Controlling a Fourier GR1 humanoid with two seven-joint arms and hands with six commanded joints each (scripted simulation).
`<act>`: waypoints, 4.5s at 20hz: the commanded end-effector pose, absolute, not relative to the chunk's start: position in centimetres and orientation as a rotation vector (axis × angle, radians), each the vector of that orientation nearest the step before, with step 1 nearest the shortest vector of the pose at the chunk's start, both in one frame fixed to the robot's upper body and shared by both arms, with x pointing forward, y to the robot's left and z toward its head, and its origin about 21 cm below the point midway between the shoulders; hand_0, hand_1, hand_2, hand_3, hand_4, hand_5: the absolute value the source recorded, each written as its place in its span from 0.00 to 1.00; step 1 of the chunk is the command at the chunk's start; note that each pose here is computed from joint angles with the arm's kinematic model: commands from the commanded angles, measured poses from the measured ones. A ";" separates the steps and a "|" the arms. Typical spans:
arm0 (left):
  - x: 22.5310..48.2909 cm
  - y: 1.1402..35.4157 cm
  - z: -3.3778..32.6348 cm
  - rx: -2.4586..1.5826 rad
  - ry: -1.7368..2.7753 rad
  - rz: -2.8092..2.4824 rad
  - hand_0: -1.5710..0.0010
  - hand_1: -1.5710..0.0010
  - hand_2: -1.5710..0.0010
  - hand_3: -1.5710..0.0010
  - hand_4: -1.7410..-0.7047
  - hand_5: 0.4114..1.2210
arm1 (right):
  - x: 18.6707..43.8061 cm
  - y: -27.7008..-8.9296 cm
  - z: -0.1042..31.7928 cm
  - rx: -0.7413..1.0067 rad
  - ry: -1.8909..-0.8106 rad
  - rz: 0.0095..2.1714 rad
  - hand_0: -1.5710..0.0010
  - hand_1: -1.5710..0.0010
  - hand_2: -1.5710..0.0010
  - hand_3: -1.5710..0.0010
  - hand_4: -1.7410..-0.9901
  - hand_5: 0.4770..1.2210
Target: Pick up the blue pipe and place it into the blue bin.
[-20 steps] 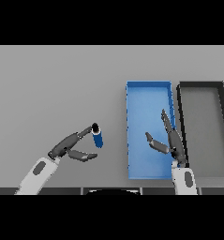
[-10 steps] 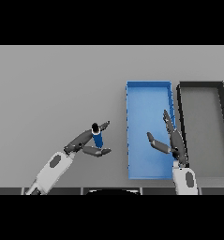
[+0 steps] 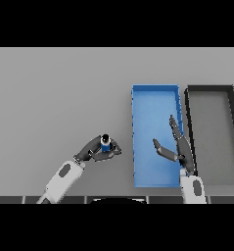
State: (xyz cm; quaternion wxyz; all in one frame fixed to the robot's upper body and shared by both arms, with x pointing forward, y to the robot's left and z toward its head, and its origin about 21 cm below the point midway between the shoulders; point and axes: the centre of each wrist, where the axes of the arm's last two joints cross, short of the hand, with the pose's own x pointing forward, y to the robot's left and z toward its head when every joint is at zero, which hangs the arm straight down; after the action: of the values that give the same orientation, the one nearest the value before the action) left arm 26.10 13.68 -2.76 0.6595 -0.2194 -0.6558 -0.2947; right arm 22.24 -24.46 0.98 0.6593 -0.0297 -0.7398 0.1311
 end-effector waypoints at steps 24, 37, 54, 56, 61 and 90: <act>26.1 10.3 5.4 -0.633 -1.658 -0.783 0.00 0.00 0.00 0.08 0.01 1.00 | 20.7 -24.7 0.7 -0.089 -1.677 0.282 1.00 1.00 1.00 1.00 0.74 0.20; 26.4 10.5 5.0 -0.613 -1.654 -0.799 0.00 0.00 0.00 0.08 0.01 1.00 | 22.2 -25.2 9.6 0.312 -1.757 0.513 1.00 1.00 1.00 1.00 0.64 0.06; 26.7 10.8 4.6 -0.660 -1.664 -0.793 0.00 0.00 0.00 0.05 0.01 1.00 | 26.5 -14.7 17.5 0.609 -1.697 1.088 1.00 1.00 1.00 1.00 0.67 0.07; 27.1 10.8 4.7 -0.668 -1.645 -0.807 0.00 0.00 0.00 0.04 0.01 1.00 | 26.7 -13.6 17.8 0.621 -1.682 1.110 1.00 1.00 1.00 1.00 0.69 0.06; 27.4 10.7 5.1 -0.677 -1.636 -0.817 0.00 0.00 0.00 0.08 0.02 1.00 | 28.0 -11.9 17.7 0.652 -1.645 1.144 1.00 0.99 0.97 1.00 0.68 0.05; 27.5 11.5 5.3 -0.589 -1.655 -1.008 0.84 0.87 0.86 0.94 0.76 0.68 | 27.8 -9.2 17.1 0.815 -1.665 1.140 0.00 0.00 0.00 0.00 0.34 0.99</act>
State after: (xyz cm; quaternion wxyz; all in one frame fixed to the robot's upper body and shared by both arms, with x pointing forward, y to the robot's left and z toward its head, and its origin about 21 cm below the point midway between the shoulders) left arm 27.54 11.49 5.29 0.5296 -0.2464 -0.6936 -0.4216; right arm 27.83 -9.17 17.13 0.4654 0.3317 -0.6760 0.4652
